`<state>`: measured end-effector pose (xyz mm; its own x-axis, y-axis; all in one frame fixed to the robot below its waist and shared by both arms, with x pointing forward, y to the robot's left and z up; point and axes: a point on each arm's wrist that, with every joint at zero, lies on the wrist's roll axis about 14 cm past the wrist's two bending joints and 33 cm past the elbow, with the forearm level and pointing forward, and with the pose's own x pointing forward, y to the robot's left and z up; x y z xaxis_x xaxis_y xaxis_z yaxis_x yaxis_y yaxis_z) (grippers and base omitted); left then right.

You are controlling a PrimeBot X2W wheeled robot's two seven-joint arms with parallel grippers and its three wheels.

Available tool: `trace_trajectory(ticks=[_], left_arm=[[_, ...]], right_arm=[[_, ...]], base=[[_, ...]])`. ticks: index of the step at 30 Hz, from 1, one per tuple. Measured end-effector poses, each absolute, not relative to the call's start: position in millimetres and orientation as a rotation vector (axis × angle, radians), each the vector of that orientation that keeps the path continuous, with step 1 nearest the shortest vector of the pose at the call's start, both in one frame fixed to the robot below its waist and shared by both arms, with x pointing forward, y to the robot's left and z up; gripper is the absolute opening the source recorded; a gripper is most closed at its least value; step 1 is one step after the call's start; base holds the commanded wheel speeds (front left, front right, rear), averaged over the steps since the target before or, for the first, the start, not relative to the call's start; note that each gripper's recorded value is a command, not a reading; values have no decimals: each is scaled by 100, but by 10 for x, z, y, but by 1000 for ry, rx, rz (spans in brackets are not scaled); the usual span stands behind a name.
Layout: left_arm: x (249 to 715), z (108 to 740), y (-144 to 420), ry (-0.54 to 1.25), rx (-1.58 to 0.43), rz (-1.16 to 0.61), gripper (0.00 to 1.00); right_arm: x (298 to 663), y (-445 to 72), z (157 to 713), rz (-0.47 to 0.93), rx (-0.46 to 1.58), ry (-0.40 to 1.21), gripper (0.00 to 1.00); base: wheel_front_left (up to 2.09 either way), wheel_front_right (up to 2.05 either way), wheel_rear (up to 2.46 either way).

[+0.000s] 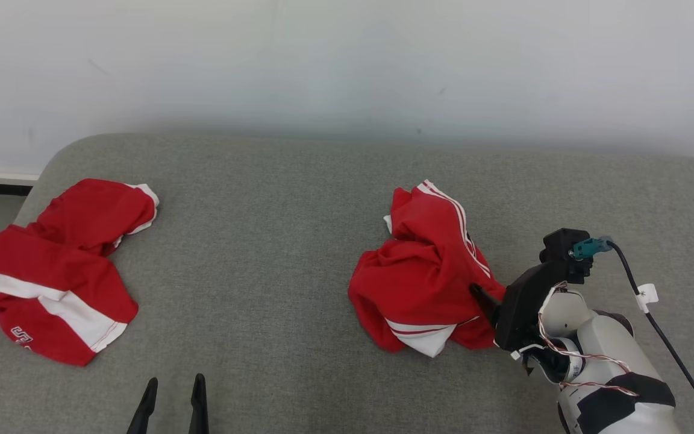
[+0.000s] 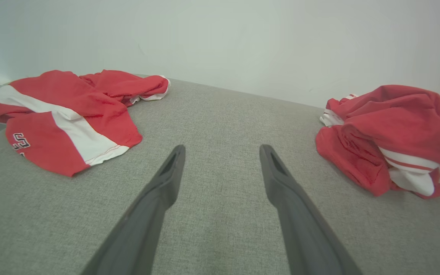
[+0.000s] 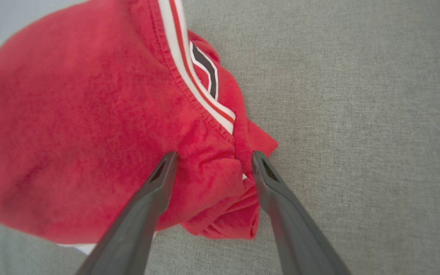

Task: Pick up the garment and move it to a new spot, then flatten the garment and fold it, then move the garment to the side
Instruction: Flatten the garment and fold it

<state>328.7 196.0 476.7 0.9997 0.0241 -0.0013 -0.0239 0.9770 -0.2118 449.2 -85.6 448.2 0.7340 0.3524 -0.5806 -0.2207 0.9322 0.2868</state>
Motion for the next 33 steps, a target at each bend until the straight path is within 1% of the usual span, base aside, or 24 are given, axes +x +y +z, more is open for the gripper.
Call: trace_trajectory(ticks=[7, 12, 20, 22, 23, 24, 26, 27, 28, 29, 30, 33], left_arm=[[3180, 4730, 2077, 8, -212, 66, 100], [3162, 4718, 2110, 12, -210, 76, 100], [3173, 4757, 2100, -2, -210, 70, 100], [3178, 4764, 2088, -4, -210, 65, 100], [3180, 4766, 2082, -5, -210, 63, 100], [3181, 4770, 2076, -6, -211, 61, 100], [3184, 4777, 2067, -8, -211, 57, 100], [3182, 4780, 2064, -10, -211, 56, 100], [3180, 4782, 2060, -10, -211, 55, 100], [3177, 4788, 2056, -12, -212, 53, 100], [3175, 4795, 2054, -15, -212, 53, 100], [3164, 4812, 2059, -21, -212, 54, 100]], right_arm=[[4489, -628, 4281, 352, 272, 767, 100], [4532, -489, 4319, 388, 266, 744, 100], [4528, -447, 4414, 405, 241, 688, 100], [4521, -439, 4433, 411, 224, 678, 88], [4523, -438, 4448, 412, 217, 668, 88], [4527, -438, 4467, 414, 214, 661, 73], [4540, -424, 4516, 420, 205, 643, 54], [4548, -412, 4548, 424, 203, 633, 39], [4552, -399, 4578, 430, 199, 623, 30], [4558, -382, 4616, 435, 193, 606, 11], [4564, -363, 4654, 442, 189, 590, 0], [4572, -267, 4795, 475, 187, 547, 0]], base=[[0, 0, 0], [0, 0, 0], [0, 0, 0], [0, 0, 0], [0, 0, 0], [0, 0, 0], [0, 0, 0], [0, 0, 0], [0, 0, 0], [0, 0, 0], [0, 0, 0], [0, 0, 0]])
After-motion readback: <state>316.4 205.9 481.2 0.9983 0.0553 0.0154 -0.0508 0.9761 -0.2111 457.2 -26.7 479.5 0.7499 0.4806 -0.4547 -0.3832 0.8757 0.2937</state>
